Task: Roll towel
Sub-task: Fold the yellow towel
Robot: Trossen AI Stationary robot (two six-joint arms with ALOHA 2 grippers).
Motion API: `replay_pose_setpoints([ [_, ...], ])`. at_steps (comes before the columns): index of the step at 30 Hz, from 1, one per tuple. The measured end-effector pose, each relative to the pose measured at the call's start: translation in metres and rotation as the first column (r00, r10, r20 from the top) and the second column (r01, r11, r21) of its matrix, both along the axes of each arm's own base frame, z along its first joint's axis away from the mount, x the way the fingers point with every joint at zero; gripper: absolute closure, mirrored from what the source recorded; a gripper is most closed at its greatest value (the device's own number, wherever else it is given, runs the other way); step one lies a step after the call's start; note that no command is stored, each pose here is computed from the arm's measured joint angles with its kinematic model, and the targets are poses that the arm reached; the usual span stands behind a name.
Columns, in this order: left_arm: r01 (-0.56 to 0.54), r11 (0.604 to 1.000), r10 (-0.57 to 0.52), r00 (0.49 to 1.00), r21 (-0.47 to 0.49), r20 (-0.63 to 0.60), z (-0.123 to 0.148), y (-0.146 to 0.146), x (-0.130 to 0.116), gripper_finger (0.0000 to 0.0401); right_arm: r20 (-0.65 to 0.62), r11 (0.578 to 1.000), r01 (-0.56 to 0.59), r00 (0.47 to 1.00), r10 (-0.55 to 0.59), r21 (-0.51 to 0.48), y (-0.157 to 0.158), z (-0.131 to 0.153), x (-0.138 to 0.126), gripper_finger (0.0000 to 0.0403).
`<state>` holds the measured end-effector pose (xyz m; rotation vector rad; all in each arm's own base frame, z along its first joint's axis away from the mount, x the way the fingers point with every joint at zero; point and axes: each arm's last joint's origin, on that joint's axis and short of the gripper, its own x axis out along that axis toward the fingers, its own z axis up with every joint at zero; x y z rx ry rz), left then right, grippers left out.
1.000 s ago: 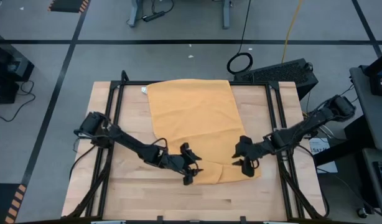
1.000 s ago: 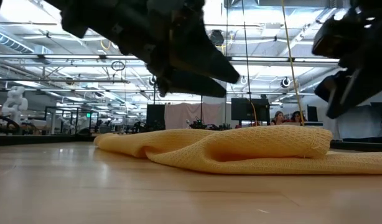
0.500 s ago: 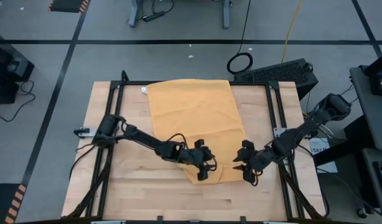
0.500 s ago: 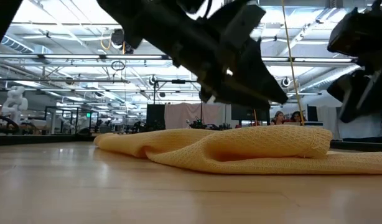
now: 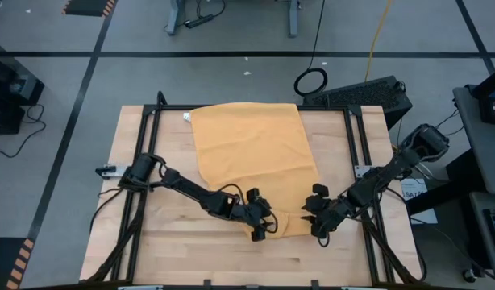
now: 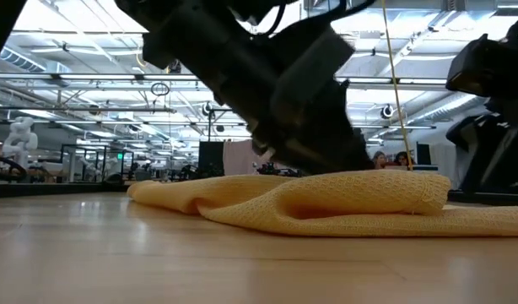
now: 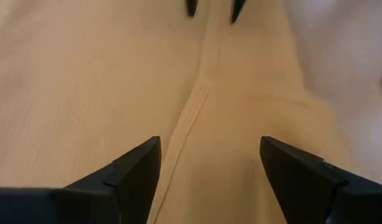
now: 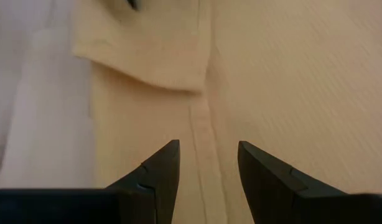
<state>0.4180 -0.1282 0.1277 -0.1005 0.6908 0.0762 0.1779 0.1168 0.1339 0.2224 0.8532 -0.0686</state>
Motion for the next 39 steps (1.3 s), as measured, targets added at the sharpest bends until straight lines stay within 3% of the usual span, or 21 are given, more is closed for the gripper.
replay_pose_setpoints([
  [3, 0.004, 1.0, -0.004, 0.999, 0.002, -0.043, -0.003, 0.001, -0.003, 0.0138, 0.022, 1.0, -0.008, 1.0, 0.008, 0.009, 0.002, -0.001, 0.003, 0.025],
  [6, 0.031, 0.999, -0.032, 0.998, -0.014, -0.045, -0.003, -0.002, -0.003, 0.0178, 0.036, 1.0, -0.018, 0.999, 0.018, 0.011, 0.004, -0.001, 0.005, 0.025],
  [15, 0.075, 0.997, -0.074, 0.986, 0.004, -0.148, -0.01, -0.006, -0.012, 0.0387, 0.083, 0.999, -0.026, 0.996, 0.022, 0.047, 0.007, 0.0, 0.01, 0.025],
  [28, 0.126, 0.991, -0.125, 0.992, 0.044, -0.02, 0.034, -0.05, -0.034, 0.0396, 0.107, 0.998, -0.032, 0.994, 0.025, 0.058, 0.009, 0.002, 0.011, 0.025],
  [34, 0.085, 0.989, -0.085, 0.996, 0.119, 0.002, 0.042, -0.076, -0.053, 0.0369, 0.114, 0.998, -0.034, 0.993, 0.027, 0.061, 0.009, 0.003, 0.012, 0.025],
  [39, 0.036, 0.993, -0.035, 0.999, 0.115, -0.013, 0.038, -0.096, -0.07, 0.0335, 0.112, 0.997, -0.029, 0.993, 0.021, 0.066, 0.009, 0.003, 0.012, 0.025],
])
